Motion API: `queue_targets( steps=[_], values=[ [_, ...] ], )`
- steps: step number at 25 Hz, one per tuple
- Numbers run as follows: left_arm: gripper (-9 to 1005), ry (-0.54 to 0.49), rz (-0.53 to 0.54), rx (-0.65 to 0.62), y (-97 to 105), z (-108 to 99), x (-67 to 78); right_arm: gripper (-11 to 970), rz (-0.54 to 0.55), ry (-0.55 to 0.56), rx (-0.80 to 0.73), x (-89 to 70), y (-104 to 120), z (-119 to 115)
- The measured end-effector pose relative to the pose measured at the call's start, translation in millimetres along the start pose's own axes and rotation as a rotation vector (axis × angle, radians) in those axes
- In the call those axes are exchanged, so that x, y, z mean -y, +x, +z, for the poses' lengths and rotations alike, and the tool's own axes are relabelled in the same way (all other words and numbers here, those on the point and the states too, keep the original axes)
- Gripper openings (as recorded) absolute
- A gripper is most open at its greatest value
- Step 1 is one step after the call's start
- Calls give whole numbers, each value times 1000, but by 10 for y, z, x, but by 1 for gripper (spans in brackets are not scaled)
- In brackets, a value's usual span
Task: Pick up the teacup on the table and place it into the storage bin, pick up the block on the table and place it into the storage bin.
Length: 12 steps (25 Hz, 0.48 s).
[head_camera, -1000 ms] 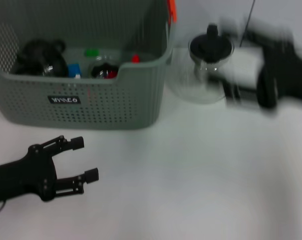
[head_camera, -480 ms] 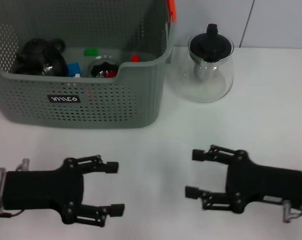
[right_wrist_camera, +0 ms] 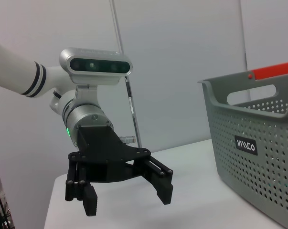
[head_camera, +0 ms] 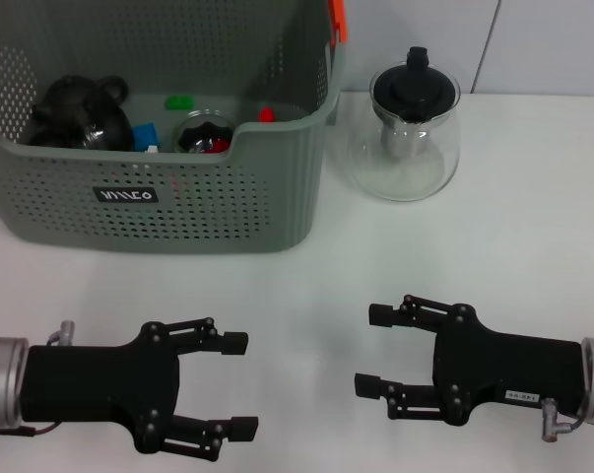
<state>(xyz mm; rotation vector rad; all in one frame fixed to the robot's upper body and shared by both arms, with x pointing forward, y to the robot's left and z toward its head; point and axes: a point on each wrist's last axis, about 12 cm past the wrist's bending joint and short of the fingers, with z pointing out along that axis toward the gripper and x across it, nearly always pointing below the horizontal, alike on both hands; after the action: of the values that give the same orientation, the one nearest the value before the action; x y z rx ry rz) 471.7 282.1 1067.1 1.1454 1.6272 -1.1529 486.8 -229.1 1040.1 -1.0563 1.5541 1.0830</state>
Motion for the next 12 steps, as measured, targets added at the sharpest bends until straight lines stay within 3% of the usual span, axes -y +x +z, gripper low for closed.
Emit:
queue_targets(
  steps=[12],
  values=[
    [905,-11,-3,6,8,3,-2,848,10,1,2,-15,21,4]
  ],
)
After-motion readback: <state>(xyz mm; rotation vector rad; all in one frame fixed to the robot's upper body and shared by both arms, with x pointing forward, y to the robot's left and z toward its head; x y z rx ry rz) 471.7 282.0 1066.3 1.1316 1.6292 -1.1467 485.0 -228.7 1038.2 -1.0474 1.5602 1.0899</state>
